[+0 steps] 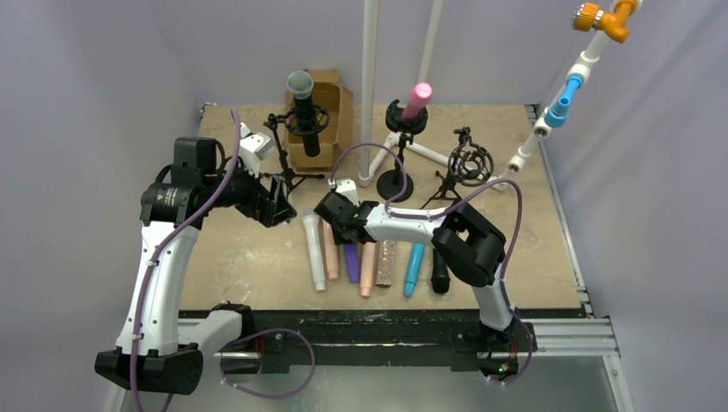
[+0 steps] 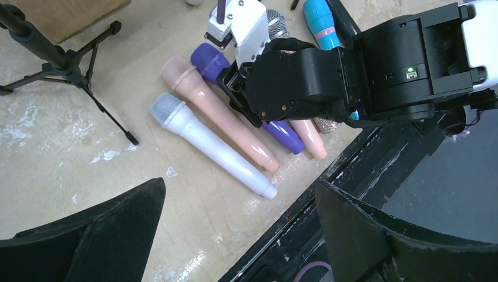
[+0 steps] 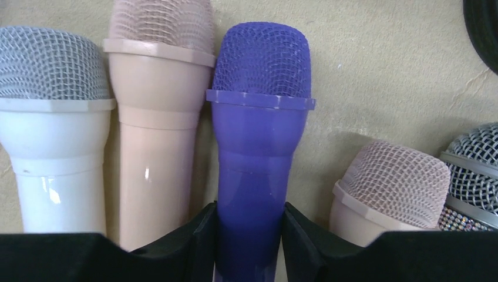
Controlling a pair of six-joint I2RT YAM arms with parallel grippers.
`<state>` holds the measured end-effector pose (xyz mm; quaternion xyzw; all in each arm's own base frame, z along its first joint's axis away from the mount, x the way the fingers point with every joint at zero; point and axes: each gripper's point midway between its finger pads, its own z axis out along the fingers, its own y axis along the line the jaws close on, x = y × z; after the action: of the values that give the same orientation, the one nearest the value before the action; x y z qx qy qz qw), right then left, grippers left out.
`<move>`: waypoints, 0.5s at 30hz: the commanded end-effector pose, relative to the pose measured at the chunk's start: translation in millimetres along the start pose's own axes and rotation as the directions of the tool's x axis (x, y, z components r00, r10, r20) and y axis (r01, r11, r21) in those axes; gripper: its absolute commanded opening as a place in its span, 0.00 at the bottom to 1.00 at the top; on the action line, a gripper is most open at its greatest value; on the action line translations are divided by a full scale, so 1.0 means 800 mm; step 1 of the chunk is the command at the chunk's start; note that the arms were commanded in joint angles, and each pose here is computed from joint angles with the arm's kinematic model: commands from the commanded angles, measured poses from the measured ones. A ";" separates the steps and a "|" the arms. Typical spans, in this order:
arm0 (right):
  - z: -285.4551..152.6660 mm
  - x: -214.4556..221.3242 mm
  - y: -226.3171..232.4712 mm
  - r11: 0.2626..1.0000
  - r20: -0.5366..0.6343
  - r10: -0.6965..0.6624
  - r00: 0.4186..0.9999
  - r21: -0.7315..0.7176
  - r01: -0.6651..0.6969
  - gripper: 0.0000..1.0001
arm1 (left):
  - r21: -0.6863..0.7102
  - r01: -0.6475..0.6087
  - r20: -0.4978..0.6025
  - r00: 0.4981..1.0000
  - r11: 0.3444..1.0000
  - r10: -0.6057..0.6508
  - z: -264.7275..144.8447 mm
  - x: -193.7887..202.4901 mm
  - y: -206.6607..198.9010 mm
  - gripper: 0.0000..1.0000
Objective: Attach the microphones to the stand
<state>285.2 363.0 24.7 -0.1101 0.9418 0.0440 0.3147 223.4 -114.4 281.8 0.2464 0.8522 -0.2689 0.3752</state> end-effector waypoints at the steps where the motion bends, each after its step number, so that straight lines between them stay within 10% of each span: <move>1: -0.015 -0.025 0.001 0.998 0.066 0.055 0.996 -0.009 -0.054 0.38 | 0.039 0.000 -0.007 1.000 0.999 0.000 0.004 0.004 -0.004 1.00; 7: -0.083 -0.098 0.002 0.989 0.215 0.141 0.966 -0.071 -0.128 0.15 | 0.070 0.011 -0.007 1.000 0.998 -0.011 0.005 0.005 -0.011 1.00; 15: -0.247 -0.199 0.014 0.916 0.456 0.340 0.822 -0.359 -0.180 0.07 | 0.246 0.059 0.000 0.998 0.968 -0.060 0.013 0.010 -0.043 1.00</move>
<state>295.5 366.5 173.6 -0.0508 0.8887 0.1549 0.4286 214.4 -127.8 273.9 0.2521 0.8446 -0.3188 0.3486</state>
